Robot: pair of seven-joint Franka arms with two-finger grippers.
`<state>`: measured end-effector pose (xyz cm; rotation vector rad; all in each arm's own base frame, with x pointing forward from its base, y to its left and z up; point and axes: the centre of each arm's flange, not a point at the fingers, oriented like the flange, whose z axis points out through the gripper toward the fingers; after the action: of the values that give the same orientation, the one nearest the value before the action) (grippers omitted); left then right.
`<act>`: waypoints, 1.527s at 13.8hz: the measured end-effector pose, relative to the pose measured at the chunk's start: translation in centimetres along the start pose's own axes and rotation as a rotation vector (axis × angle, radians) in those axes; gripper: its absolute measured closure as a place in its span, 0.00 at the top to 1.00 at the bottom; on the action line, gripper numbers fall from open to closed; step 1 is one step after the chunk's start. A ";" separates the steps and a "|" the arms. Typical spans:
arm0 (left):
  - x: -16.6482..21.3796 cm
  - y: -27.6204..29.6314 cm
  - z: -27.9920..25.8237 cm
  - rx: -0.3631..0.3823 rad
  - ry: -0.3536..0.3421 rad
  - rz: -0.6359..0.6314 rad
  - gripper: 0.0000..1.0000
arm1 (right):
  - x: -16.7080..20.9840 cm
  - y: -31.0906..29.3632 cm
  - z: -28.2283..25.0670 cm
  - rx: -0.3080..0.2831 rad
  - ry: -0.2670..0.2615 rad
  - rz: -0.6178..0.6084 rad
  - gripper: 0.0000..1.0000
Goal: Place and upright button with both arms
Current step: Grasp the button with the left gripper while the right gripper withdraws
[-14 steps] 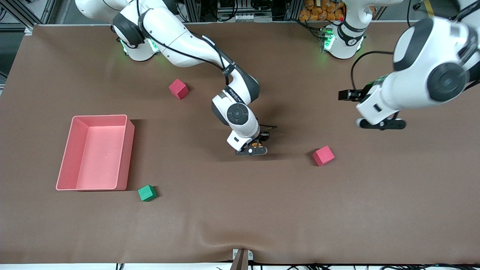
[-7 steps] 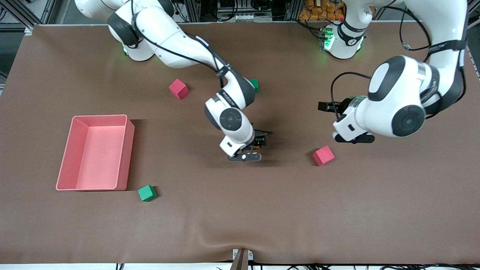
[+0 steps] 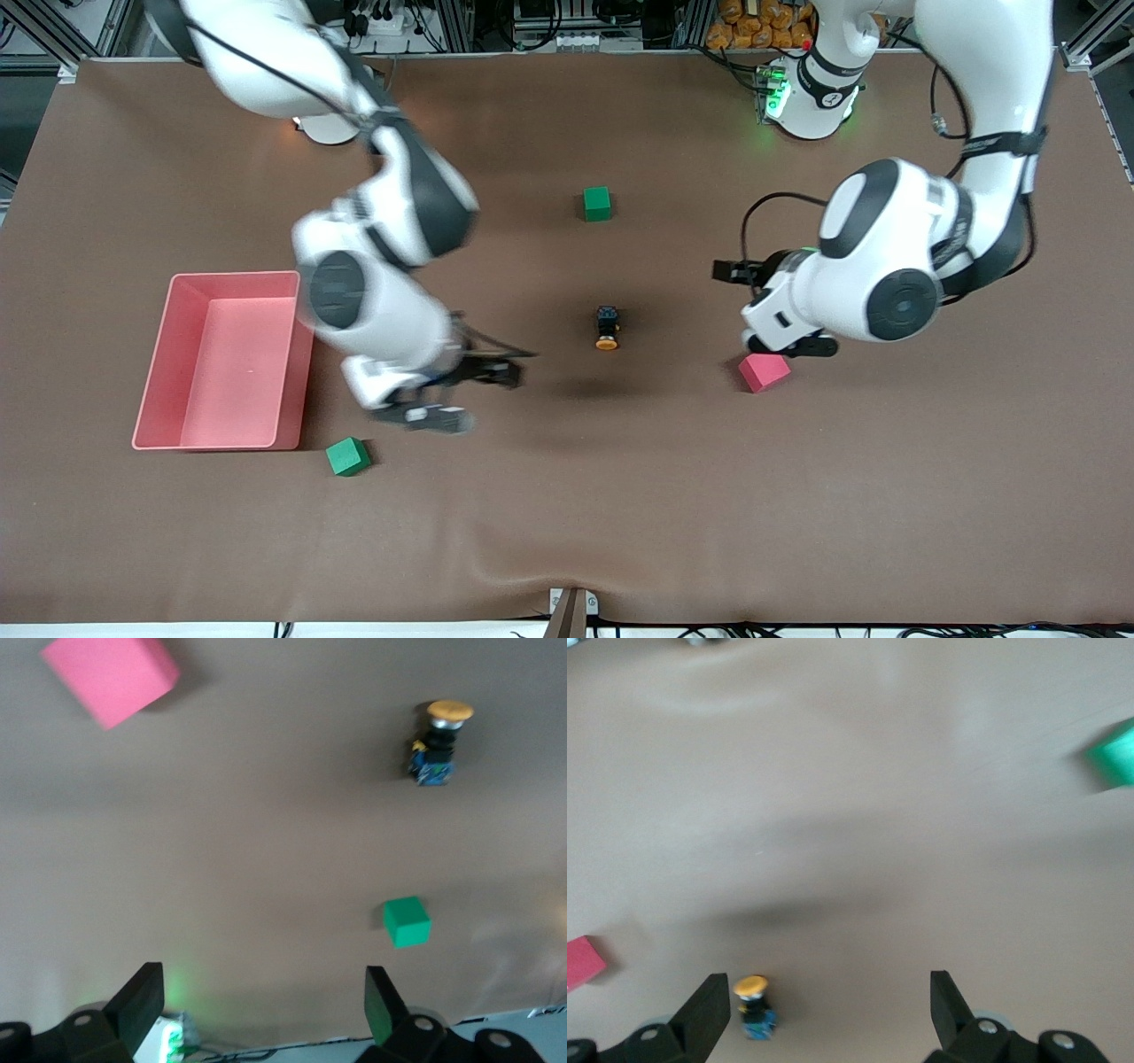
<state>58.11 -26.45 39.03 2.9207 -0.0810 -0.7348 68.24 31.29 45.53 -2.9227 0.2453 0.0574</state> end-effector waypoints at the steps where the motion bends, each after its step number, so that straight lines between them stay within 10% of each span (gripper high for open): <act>1: 0.7 1.4 1.1 -0.002 0.017 0.001 1.00 | 1.1 3.6 -2.8 -0.006 -0.025 -0.008 1.00; 7: 4.7 7.2 8.3 -0.018 0.076 -0.011 1.00 | 1.8 18.6 -17.7 0.006 -0.008 0.087 1.00; 11: 5.5 11.5 12.3 -0.018 0.093 -0.043 1.00 | -2.8 23.4 -25.5 -0.114 0.018 0.147 1.00; 16: 6.6 13.3 15.9 -0.026 0.111 -0.041 1.00 | -7.8 26.3 -27.3 -0.123 0.123 0.186 1.00; 21: 7.4 14.1 19.0 -0.023 0.108 -0.034 1.00 | -10.6 28.4 -26.5 -0.133 0.106 0.212 1.00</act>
<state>55.32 -43.17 20.90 2.9401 -0.0122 -0.5772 53.55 0.03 66.27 -3.0222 0.5901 -0.0505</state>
